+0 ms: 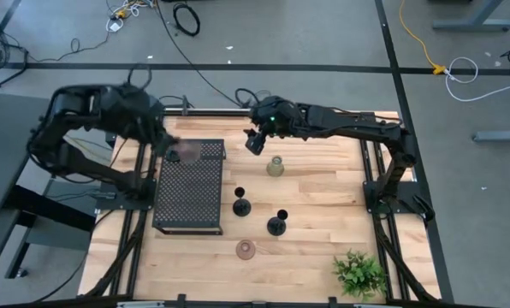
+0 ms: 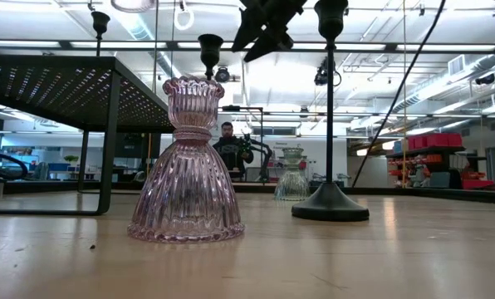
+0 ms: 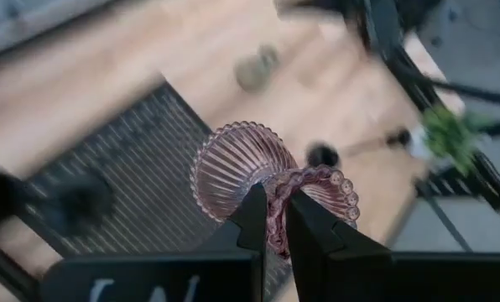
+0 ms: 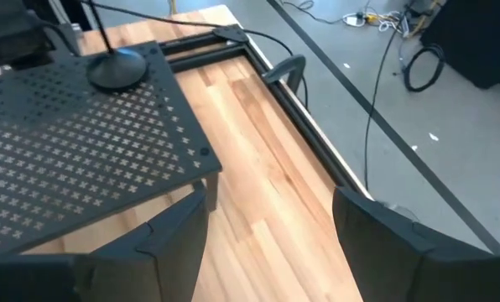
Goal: Pick & Place candle stick holders
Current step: Put the top pink glass candle holder on the shelf
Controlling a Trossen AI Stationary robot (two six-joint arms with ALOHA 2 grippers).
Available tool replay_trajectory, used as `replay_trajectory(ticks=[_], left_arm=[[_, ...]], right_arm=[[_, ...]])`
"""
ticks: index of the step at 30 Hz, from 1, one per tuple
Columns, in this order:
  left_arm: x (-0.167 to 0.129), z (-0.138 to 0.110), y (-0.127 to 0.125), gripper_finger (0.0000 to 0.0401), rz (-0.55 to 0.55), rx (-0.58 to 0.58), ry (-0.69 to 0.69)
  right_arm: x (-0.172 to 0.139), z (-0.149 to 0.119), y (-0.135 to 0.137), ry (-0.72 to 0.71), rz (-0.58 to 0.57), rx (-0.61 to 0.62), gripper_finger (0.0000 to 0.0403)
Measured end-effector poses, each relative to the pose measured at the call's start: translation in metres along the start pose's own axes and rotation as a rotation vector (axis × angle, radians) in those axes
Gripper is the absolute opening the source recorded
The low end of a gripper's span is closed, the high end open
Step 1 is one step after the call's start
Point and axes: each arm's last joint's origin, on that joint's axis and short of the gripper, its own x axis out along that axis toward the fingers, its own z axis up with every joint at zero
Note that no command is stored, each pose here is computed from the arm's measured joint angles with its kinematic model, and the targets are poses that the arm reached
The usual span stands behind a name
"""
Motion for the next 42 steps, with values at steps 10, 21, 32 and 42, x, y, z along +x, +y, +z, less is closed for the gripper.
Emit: replay_trajectory(ticks=[10, 21, 32, 42], left_arm=[[0.011, -0.034, -0.015, 0.0025, -0.089, -0.064, 0.219], [0.037, -0.075, -0.029, 0.0025, -0.03, -0.121, 0.483], [0.078, -0.109, -0.024, 0.0025, 0.193, -0.138, 0.484], [0.099, -0.121, -0.016, 0.0025, 0.288, -0.124, 0.457]], right_arm=[[0.001, -0.002, -0.003, 0.027, -0.008, 0.0, 0.0256], [0.002, -0.002, -0.003, 0.027, -0.008, 0.001, 0.0256], [0.002, -0.002, -0.003, 0.025, -0.008, -0.002, 0.0256], [0.002, -0.002, -0.003, 0.025, -0.007, -0.002, 0.0256]])
